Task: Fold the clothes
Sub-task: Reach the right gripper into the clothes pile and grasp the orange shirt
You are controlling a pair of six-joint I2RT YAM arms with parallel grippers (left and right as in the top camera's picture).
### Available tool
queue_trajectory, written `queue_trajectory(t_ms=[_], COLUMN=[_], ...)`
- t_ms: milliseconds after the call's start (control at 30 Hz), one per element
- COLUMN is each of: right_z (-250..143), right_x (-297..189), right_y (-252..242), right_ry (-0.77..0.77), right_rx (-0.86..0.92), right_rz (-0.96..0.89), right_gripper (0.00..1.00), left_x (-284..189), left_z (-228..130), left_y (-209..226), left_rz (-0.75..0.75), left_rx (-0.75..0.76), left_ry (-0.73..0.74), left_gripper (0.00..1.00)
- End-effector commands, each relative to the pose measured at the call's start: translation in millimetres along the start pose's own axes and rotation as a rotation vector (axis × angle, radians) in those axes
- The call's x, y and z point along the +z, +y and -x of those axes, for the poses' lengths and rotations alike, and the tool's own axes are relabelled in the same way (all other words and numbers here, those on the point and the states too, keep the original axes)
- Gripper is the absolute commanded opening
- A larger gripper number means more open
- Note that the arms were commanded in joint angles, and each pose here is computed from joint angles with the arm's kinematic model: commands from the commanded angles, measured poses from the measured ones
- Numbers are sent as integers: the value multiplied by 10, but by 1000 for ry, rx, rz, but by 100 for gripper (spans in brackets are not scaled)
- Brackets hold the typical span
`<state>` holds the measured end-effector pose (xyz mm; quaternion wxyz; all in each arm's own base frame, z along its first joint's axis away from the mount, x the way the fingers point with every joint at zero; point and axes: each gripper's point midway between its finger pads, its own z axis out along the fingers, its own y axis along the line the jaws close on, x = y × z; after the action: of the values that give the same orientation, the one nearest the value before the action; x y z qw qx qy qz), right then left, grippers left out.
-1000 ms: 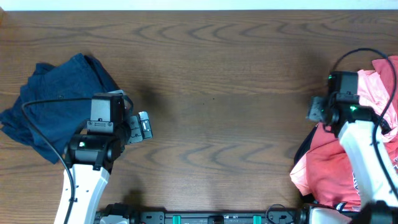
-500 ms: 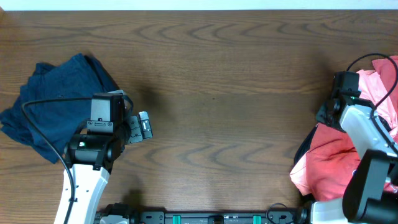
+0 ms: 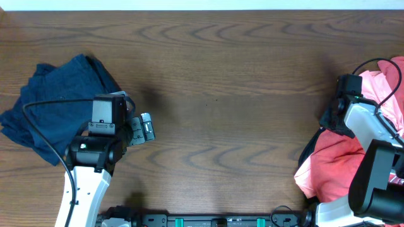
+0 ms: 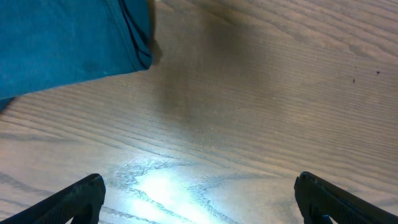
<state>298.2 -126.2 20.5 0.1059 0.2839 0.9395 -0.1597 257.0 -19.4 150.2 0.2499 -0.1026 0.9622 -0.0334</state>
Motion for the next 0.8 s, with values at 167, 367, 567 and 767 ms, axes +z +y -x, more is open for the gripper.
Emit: queue_trajectory(t_ms=[167,367,567,767], right_z=[673,714,770,981], right_x=[-1100,-1543,-2082,-3056], right_y=[-202,-139,133,206], right_ry=[-227,-310,-433,-719], right_rx=[79,5,-90,-132], right_rz=[68,195,424,637], right_gripper=[1,1,1,1], left_x=[-47,-47,-47,-47], left_z=[88,89,87,87], left_y=[-9,-9,-9,-9], left_rz=[-4,-4,-4,-4], left_rx=[-1,-1,-1,-1], left_ry=[-25,-25,-25,-25], left_gripper=[98,98,98,98])
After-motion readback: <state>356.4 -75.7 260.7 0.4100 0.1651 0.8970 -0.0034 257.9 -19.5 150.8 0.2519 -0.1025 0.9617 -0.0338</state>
